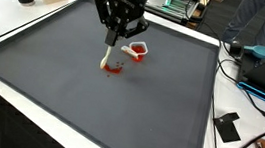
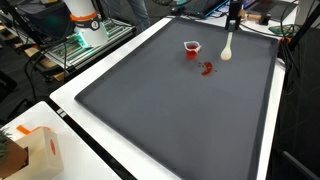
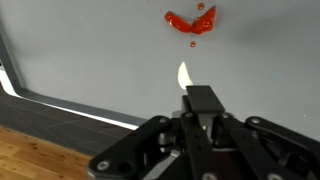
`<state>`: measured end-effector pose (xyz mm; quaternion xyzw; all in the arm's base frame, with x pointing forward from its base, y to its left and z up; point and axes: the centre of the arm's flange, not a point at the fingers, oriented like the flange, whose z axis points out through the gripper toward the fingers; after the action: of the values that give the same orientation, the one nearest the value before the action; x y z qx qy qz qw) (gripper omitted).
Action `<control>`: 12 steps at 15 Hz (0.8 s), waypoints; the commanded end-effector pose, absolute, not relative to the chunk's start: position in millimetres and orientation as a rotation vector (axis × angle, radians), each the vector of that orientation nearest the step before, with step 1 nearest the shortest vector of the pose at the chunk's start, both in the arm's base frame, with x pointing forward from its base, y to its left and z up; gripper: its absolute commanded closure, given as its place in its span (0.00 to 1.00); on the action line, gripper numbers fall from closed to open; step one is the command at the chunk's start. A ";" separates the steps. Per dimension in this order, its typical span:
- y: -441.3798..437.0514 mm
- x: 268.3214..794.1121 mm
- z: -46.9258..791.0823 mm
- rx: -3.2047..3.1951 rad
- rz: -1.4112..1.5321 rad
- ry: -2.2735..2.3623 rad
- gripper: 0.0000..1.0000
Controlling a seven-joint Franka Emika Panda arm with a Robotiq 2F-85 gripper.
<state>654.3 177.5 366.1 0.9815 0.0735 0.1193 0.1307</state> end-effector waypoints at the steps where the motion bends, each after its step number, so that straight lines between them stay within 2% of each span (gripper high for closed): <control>1: 157.1 651.4 381.2 2.950 0.305 0.211 0.97; 12: 107.7 657.4 396.8 3.201 0.248 0.190 0.97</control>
<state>662.7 125.9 392.2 0.9941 0.0598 0.0901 -0.0018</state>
